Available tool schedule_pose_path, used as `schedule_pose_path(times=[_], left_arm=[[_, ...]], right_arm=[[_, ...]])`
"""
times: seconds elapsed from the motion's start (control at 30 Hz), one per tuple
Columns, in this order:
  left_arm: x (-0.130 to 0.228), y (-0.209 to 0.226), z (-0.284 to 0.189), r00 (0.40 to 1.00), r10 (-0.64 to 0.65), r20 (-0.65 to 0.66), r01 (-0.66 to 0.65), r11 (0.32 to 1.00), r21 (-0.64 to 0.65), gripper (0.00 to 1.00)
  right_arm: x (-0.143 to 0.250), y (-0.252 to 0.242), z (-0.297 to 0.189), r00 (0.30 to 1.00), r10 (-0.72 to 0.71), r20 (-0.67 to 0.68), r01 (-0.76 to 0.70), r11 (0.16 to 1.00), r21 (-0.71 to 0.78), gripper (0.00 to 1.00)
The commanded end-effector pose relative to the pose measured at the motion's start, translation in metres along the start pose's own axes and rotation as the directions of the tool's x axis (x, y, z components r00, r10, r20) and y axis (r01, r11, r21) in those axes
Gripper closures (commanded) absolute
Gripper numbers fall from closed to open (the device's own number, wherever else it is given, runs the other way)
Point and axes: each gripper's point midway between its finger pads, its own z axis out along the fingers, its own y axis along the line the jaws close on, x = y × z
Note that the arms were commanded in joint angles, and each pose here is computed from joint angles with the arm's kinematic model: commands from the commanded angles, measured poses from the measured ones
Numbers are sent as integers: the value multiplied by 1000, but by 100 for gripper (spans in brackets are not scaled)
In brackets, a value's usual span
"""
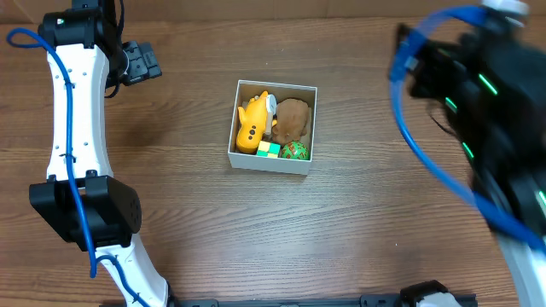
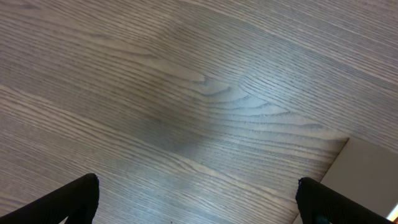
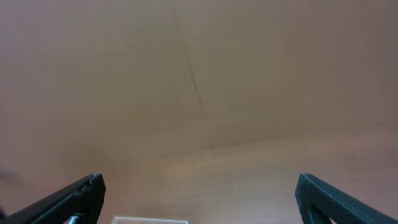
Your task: Pack container
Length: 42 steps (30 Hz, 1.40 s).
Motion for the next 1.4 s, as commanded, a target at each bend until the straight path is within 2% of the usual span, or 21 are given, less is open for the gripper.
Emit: schedule_pose_path(times=[0.0, 0.2, 0.43, 0.6, 0.87, 1.37], left_arm=[[-4, -1, -3, 1000, 0, 14, 0, 1000, 4, 0], [-4, -1, -3, 1000, 0, 14, 0, 1000, 4, 0], [-4, -1, -3, 1000, 0, 15, 0, 1000, 3, 0], [-4, -1, -3, 1000, 0, 15, 0, 1000, 3, 0], [-4, -1, -3, 1000, 0, 14, 0, 1000, 4, 0], [-4, -1, -3, 1000, 0, 14, 0, 1000, 4, 0]], right_arm=[[-2, -10, -47, 988, 27, 153, -21, 999, -42, 0], [40, -39, -100, 934, 71, 351, -45, 996, -81, 0], [99, -77, -114, 872, 78, 484, -63, 997, -48, 0], [139, -96, -96, 872, 65, 485, -69, 998, -9, 0], [180, -105, -72, 892, 63, 448, -68, 998, -4, 0], [213, -112, -58, 914, 46, 404, -48, 999, -4, 0]])
